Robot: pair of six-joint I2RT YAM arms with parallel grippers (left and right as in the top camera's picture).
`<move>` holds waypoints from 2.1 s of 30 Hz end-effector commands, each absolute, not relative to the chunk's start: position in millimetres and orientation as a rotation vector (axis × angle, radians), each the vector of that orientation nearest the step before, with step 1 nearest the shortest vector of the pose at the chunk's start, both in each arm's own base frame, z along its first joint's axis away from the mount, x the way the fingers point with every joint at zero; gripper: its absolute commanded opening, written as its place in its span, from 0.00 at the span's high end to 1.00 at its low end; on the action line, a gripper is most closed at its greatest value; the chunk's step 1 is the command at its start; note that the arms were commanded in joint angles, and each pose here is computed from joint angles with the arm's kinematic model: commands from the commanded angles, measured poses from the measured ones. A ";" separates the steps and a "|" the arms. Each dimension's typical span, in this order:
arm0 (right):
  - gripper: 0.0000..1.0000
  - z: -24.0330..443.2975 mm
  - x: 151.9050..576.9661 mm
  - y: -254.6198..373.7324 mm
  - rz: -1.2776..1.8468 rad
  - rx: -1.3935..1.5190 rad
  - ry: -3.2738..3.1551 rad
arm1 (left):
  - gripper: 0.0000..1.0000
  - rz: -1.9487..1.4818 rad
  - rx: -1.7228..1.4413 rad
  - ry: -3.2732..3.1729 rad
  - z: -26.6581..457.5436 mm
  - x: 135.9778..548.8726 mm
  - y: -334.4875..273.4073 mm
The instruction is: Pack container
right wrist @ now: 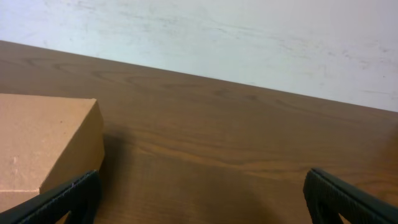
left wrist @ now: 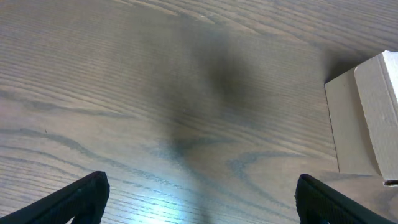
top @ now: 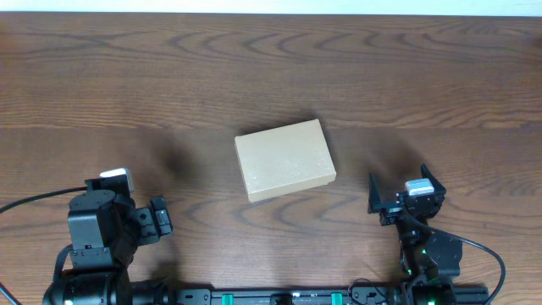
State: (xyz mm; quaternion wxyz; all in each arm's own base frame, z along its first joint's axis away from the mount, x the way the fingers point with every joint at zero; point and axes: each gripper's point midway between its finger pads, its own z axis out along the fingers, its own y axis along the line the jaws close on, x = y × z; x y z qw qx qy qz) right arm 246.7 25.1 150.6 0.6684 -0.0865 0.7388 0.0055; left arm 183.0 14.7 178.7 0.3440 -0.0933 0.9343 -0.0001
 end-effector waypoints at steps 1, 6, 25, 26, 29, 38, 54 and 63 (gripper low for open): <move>0.01 149.7 246.3 26.4 0.031 -0.189 1.666 | 0.05 0.005 -0.221 2.430 178.2 182.0 14.4; 0.01 149.7 246.3 26.4 0.031 -0.189 1.666 | 0.05 0.004 -0.221 2.430 178.2 182.0 14.3; 0.01 149.7 246.3 26.3 0.030 -0.189 1.666 | 0.05 -0.126 -0.125 2.130 173.2 248.6 -3.6; 0.01 149.7 246.3 26.4 0.031 -0.189 1.666 | 0.05 -0.129 -0.118 2.098 171.7 252.9 -4.4; 0.01 149.7 246.3 26.4 0.031 -0.189 1.666 | 0.05 -0.123 -0.079 2.003 167.5 261.2 -6.9; 0.01 149.7 246.3 26.4 0.031 -0.189 1.666 | 0.05 0.006 0.063 1.820 181.0 253.7 -3.6; 0.01 149.7 246.3 26.4 0.031 -0.189 1.666 | 0.05 0.033 0.131 1.794 171.8 229.7 -8.1; 0.01 149.7 246.3 26.4 0.031 -0.189 1.666 | 0.05 -0.028 0.110 1.792 139.7 234.3 -13.6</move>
